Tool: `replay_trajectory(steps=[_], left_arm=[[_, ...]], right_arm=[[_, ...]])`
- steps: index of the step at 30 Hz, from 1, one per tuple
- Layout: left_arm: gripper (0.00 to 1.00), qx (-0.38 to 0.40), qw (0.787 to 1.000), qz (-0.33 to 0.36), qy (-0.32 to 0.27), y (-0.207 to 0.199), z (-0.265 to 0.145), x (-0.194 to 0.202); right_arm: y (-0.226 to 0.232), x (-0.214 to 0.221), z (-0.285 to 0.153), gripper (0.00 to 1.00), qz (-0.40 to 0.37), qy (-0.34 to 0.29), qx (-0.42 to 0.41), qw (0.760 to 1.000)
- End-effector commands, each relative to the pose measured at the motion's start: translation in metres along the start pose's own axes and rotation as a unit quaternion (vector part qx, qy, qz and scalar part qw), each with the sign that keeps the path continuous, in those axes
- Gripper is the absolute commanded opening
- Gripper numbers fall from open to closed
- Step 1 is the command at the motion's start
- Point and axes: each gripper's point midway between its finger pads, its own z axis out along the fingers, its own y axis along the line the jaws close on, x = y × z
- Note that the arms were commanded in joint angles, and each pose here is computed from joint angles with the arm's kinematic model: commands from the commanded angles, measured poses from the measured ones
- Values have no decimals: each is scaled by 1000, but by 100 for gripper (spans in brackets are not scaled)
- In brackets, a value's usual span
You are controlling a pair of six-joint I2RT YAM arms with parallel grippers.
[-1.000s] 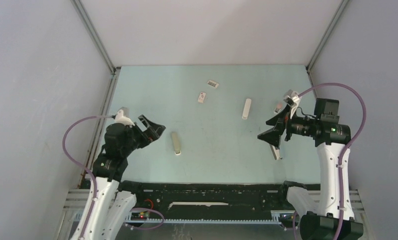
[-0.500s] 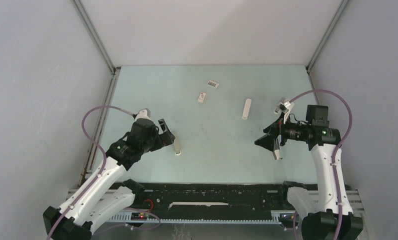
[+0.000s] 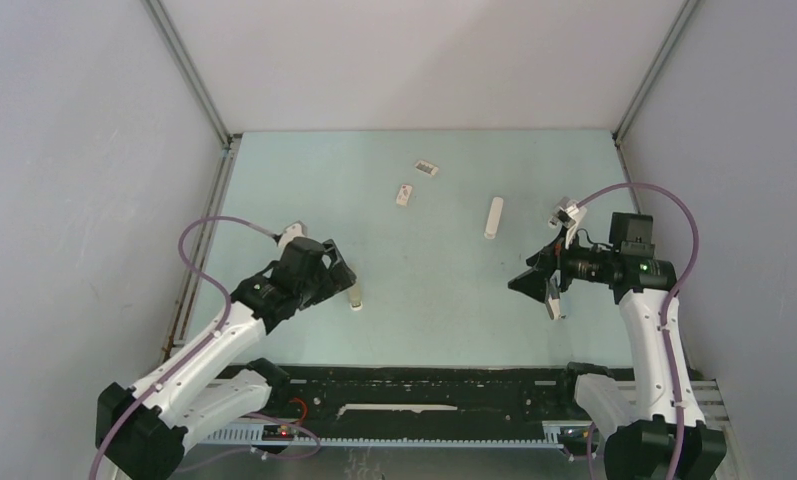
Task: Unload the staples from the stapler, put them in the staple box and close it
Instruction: Pick up the stapler from the center of the board.
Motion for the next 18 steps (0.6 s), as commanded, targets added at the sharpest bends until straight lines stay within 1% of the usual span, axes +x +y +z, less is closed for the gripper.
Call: replay_trajectory(steps=[1,10,14,18], left_arm=[[92,-7,1000,-19,-19,-4,5,-3],[92,-13,1000,-24,-9,-4,17,8],[87,-27,999,-31,-1,-3,24,11],[81,-58,998,-28,12,2,35,17]], right_arm=[[-3,0,6,100,-7,-5,-5,1000],[-3,10,12,100,-9,2,-9,1000],[-4,12,12,100,-11,2,-6,1000],[-4,12,12,100,-12,2,-5,1000]])
